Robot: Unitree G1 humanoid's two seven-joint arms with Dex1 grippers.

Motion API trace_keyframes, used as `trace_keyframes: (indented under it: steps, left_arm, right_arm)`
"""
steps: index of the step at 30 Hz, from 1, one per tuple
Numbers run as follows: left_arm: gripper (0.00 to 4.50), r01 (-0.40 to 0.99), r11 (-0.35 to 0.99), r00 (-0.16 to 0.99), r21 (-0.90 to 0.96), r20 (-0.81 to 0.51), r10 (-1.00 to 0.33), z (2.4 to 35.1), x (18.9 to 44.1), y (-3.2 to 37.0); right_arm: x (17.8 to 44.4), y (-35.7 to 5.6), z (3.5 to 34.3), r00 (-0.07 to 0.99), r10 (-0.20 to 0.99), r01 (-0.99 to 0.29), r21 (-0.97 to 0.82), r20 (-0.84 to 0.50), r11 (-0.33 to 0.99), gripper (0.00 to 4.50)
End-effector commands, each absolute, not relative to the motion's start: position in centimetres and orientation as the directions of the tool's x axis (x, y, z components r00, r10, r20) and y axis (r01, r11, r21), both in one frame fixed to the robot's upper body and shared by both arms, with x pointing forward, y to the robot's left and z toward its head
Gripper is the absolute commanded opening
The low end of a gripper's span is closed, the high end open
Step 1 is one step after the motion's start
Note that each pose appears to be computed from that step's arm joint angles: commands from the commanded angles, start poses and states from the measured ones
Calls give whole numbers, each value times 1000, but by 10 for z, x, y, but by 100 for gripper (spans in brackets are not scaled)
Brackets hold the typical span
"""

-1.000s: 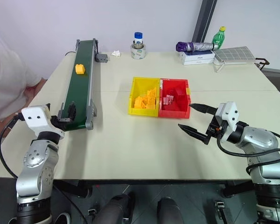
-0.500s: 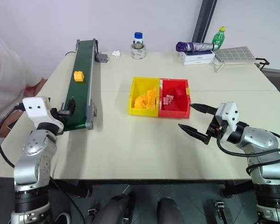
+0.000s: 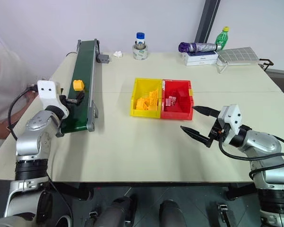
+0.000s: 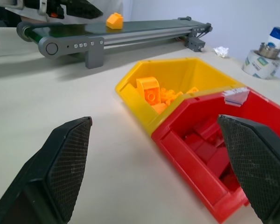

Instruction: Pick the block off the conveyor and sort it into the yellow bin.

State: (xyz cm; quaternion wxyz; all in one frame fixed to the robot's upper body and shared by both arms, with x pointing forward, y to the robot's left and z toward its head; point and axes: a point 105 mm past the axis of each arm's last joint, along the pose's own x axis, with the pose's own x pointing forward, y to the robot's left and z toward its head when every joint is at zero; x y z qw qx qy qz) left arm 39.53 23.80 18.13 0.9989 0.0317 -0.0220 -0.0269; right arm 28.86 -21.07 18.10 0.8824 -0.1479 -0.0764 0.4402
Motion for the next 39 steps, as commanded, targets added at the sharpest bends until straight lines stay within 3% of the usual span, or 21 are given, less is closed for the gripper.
trace_keyframes:
  steps: [1,10,14,16,17,21,27,32,39]
  left_arm:
    - [446,45,996,994,71,98,-52,200,400,241]
    - [446,33,998,996,51,80,-37,199,407,242]
    - [264,13,1000,999,-8,30,-13,188,405,241]
    - [151,23,1000,999,1,44,-23,191,403,238]
    - [123,24,1000,999,6,48,-24,192,403,238]
    - [128,62,998,989,8,130,-63,213,400,227]
    - [128,230,972,943,-43,255,-212,246,396,177]
    - [128,373,925,902,-70,259,-344,243,410,100]
    - [128,452,888,876,-80,228,-425,239,433,29]
  right_arm:
    - [283,-209,196,595,802,-732,-379,46,565,450]
    - [281,-210,196,601,798,-729,-380,43,570,450]
    - [282,-210,197,600,799,-729,-382,42,568,450]
    - [282,-210,197,601,798,-729,-382,42,569,450]
    - [282,-211,197,601,798,-729,-381,41,569,450]
    - [283,-211,197,601,798,-729,-381,40,568,450]
    - [283,-211,198,601,798,-728,-384,40,568,450]
    - [285,-211,199,605,795,-723,-389,45,572,450]
    - [282,-212,202,615,787,-712,-395,50,581,450]
